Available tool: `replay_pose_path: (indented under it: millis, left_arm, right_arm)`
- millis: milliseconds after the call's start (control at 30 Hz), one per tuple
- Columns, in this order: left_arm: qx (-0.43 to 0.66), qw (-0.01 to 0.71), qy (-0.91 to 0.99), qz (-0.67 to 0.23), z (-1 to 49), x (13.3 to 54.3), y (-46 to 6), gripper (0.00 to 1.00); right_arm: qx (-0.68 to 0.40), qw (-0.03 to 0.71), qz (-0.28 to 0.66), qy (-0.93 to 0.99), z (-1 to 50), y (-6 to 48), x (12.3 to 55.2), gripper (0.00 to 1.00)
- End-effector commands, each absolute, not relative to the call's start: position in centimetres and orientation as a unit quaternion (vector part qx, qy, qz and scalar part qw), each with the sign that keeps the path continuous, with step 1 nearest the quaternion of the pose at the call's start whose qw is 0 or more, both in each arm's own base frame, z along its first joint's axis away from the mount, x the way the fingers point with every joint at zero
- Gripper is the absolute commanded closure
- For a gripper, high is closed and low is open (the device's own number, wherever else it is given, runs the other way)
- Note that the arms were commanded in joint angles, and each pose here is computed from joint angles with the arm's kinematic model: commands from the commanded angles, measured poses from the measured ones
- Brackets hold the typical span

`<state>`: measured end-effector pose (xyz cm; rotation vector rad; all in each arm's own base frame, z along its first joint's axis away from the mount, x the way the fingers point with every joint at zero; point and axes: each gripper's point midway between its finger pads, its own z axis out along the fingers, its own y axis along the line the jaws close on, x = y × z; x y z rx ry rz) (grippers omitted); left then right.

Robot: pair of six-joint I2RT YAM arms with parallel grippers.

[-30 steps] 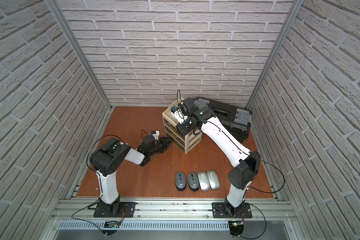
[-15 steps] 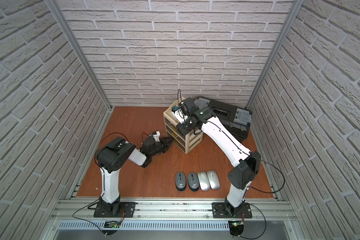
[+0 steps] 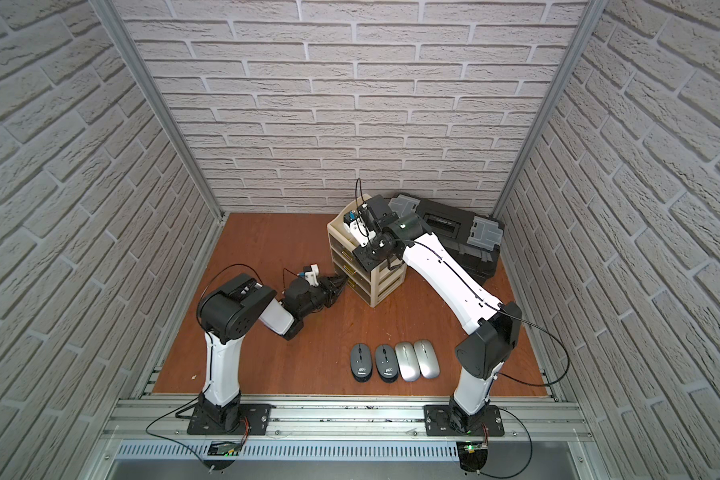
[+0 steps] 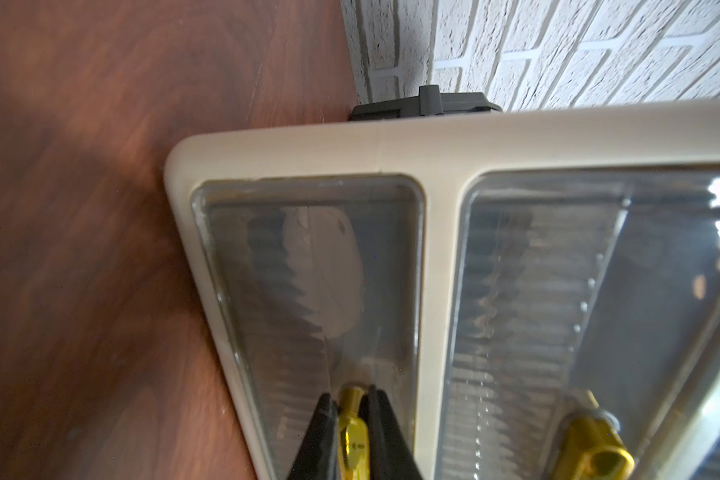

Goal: Take the mice out of the drawer
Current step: Open the drawer in the storage box.

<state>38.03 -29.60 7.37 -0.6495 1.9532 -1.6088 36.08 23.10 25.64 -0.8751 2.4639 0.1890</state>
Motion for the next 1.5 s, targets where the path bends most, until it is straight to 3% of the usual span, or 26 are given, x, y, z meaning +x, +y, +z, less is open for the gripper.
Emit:
replay_pose_path:
  millis: [0, 1467]
  left_arm:
    - [-0.247, 0.249, 0.739, -0.575, 6.1, 36.7, -29.0, 0.87]
    - [-0.27, 0.225, 0.819, -0.453, 5.0, 29.4, -18.5, 0.87]
  right_arm:
    - [-0.321, 0.244, 0.057, 0.913, 25.0, 22.7, 35.8, 0.94]
    - [-0.312, 0.261, 0.054, 0.912, 25.4, 22.8, 36.4, 0.92]
